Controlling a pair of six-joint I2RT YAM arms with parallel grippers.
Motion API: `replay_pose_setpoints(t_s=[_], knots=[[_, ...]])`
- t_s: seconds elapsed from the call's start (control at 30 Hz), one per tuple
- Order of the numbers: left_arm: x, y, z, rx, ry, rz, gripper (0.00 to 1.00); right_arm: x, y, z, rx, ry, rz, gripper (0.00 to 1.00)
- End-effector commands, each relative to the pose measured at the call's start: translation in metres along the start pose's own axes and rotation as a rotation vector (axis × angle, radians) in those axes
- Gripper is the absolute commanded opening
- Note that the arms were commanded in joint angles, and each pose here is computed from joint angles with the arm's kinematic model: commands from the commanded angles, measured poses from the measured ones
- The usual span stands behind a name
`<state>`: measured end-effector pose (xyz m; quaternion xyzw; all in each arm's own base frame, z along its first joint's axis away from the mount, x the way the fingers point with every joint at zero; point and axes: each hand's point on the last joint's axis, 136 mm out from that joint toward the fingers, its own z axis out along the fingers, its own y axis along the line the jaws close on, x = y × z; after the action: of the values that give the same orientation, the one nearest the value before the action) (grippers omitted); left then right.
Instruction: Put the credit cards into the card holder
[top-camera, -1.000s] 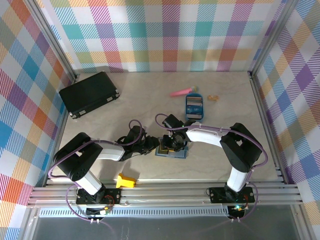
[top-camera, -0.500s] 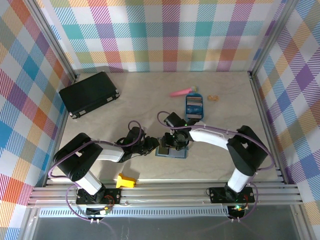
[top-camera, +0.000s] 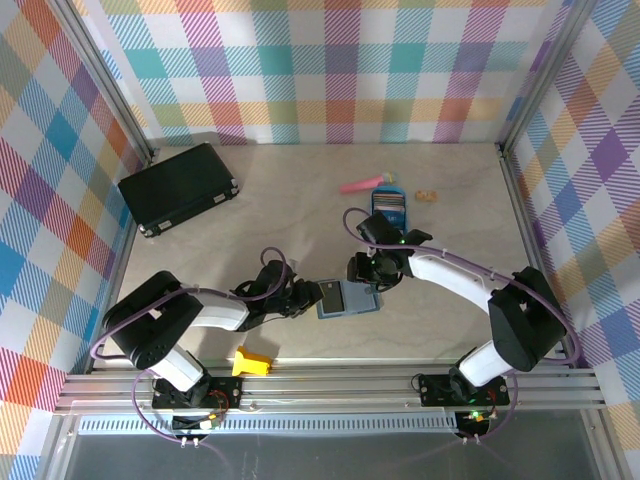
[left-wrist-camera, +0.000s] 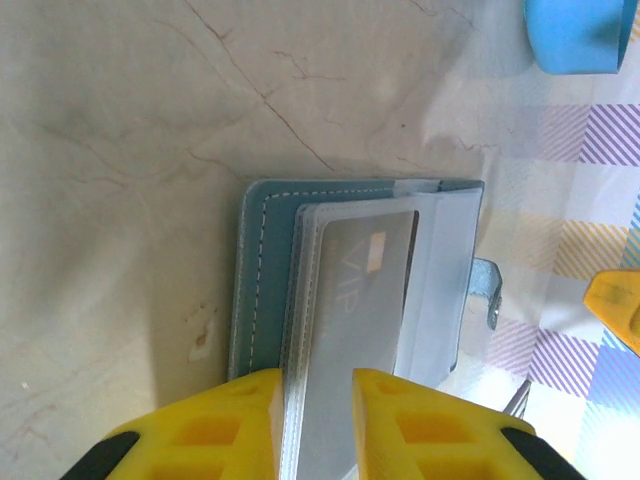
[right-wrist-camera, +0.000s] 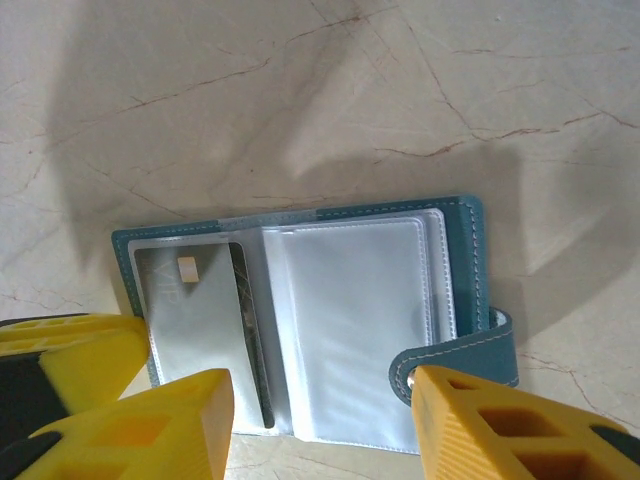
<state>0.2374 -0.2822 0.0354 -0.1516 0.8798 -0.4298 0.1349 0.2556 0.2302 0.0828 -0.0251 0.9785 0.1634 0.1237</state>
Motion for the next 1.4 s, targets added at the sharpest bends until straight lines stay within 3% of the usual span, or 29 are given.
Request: replay_pose_setpoints(t_s=[0.0,0.43,1.37], knots=[[-0.001,0.003,-0.007,-0.021,-0.028,-0.006,0.26,0.001,-0.006,-0.002,0.024,0.003,-0.042,0.5],[-0.014,-0.022,-0.017,-0.019,-0.05,0.111,0.29,0.008,-0.022,-0.015,0.164,0.025,-0.104,0.49],[-0.012,-0.028,-0.008,0.044,-0.023,0.123,0.33,-0.006,0.009,0.021,0.069,0.148,-0.166,0.52]])
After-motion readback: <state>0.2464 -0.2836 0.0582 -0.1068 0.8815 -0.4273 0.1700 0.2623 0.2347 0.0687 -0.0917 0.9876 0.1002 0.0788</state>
